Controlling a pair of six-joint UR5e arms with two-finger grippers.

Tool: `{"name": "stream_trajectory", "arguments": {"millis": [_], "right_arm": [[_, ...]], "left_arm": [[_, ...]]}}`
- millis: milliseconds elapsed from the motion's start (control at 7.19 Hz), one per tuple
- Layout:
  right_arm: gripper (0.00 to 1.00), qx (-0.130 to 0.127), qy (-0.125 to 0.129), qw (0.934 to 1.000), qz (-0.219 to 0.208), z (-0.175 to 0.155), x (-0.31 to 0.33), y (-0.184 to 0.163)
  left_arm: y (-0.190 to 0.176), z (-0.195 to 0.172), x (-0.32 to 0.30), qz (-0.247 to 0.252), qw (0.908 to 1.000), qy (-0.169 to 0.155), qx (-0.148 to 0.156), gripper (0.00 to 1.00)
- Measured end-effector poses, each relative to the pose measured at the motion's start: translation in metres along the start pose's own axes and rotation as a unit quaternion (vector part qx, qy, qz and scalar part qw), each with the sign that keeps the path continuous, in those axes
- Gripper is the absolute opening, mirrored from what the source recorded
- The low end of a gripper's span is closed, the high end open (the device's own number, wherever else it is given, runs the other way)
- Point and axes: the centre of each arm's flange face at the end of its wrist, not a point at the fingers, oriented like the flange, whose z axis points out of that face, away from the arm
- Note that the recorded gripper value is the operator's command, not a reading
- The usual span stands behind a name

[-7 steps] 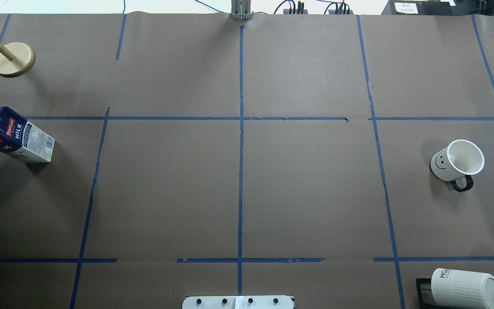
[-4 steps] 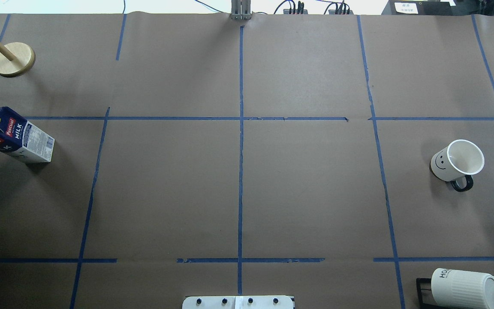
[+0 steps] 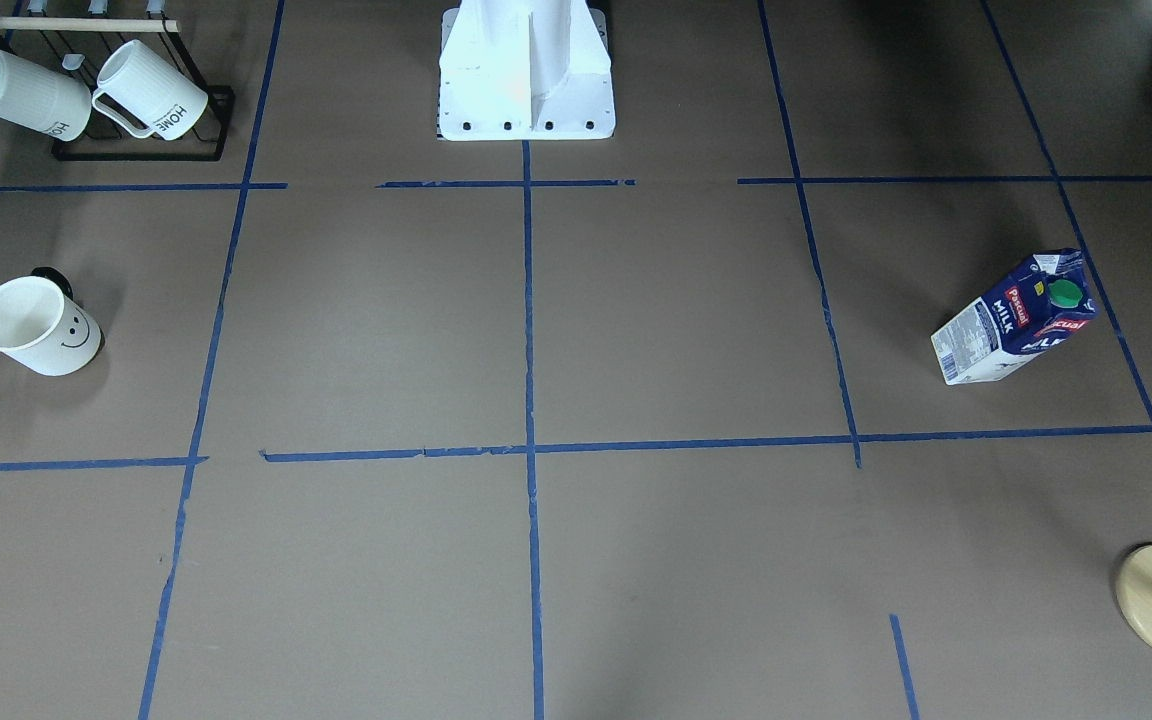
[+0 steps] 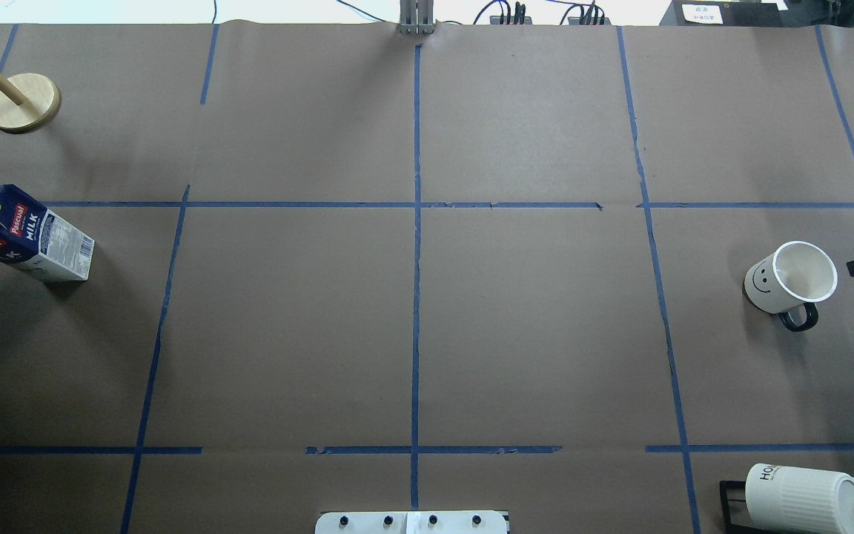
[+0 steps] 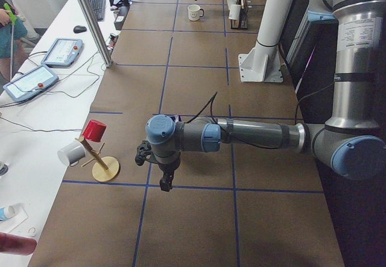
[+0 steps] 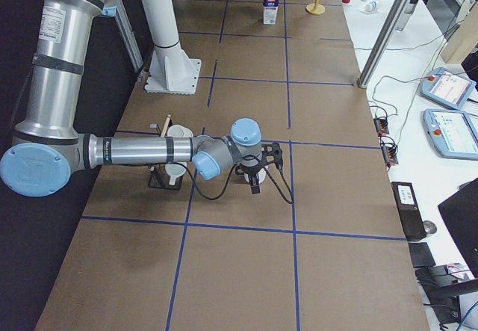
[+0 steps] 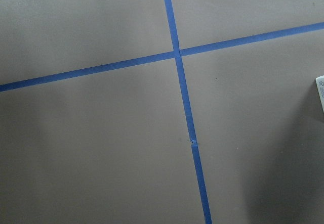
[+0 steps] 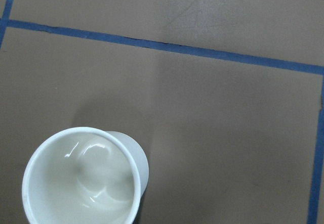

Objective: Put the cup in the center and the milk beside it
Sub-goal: 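Lower the right gripper onto the white mug rim and grasp it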

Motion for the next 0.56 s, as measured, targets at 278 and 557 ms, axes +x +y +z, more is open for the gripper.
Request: {"name": "stream_trajectory", "arguments": {"millis": [278, 557], "right_arm": [[0.98, 0.007, -0.004, 1.0000, 0.005, 0.014, -0.017, -0.013], [0.89, -0.003, 0.004, 1.0000, 0.008, 0.035, -0.022, -0.016]], "left_arm": [[0.000, 0.001, -0.001, -0.001, 1.0000, 0.000, -0.001, 1.00], [0.001, 0.002, -0.001, -0.001, 1.0000, 0.001, -0.002, 1.00]]}}
